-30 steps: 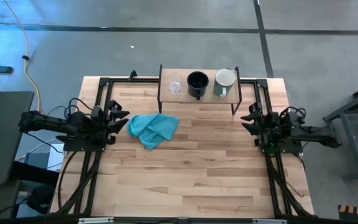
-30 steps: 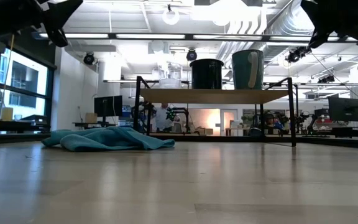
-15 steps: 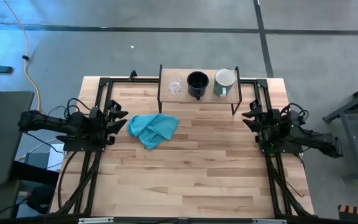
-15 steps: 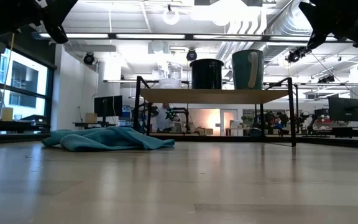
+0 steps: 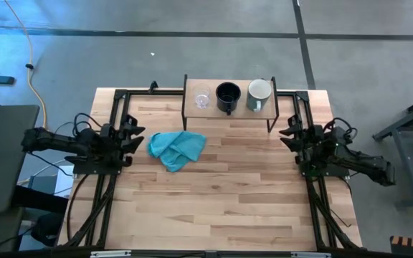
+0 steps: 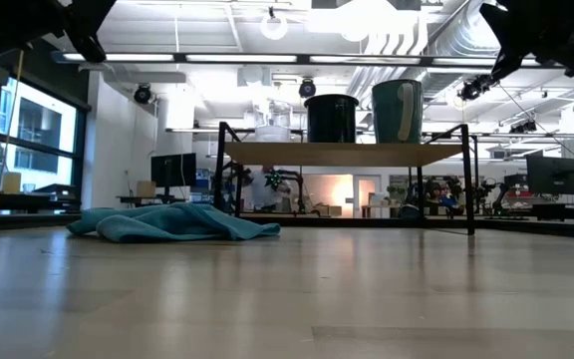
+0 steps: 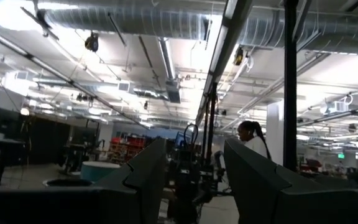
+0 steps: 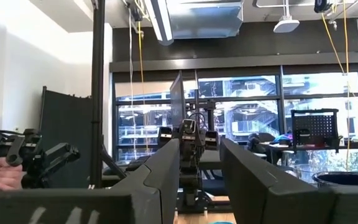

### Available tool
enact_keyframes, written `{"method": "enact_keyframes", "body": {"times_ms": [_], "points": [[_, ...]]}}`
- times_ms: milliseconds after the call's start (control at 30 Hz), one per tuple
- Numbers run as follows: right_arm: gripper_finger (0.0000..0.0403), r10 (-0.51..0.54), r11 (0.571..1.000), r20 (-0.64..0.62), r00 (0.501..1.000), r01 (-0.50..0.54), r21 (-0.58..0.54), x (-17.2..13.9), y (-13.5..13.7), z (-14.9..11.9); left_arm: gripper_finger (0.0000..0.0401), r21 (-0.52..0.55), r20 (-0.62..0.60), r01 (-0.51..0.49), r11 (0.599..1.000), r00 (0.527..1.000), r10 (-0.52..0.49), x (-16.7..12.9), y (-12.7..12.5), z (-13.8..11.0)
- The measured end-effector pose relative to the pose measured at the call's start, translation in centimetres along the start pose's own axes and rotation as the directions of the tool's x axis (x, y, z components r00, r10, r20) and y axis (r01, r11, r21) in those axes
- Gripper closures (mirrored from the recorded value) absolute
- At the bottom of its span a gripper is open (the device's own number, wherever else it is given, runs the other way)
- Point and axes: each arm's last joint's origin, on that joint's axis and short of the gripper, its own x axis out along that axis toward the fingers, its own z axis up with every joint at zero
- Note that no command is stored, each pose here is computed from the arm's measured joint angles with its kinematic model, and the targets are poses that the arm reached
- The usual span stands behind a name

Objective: Stack small to large cups/mugs on shelf
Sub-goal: Return to Home Position

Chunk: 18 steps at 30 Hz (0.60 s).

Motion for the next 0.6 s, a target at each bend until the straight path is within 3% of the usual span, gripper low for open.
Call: {"method": "enact_keyframes", "body": {"times_ms": [600], "points": [[0.0295,0.004,1.000,0.024,1.000,-0.004,-0.014,0.0,0.0,0.2,0.0249,0.070,0.078,-0.005,0.998,0.997,0.000,-1.3,0.2,1.4]]}}
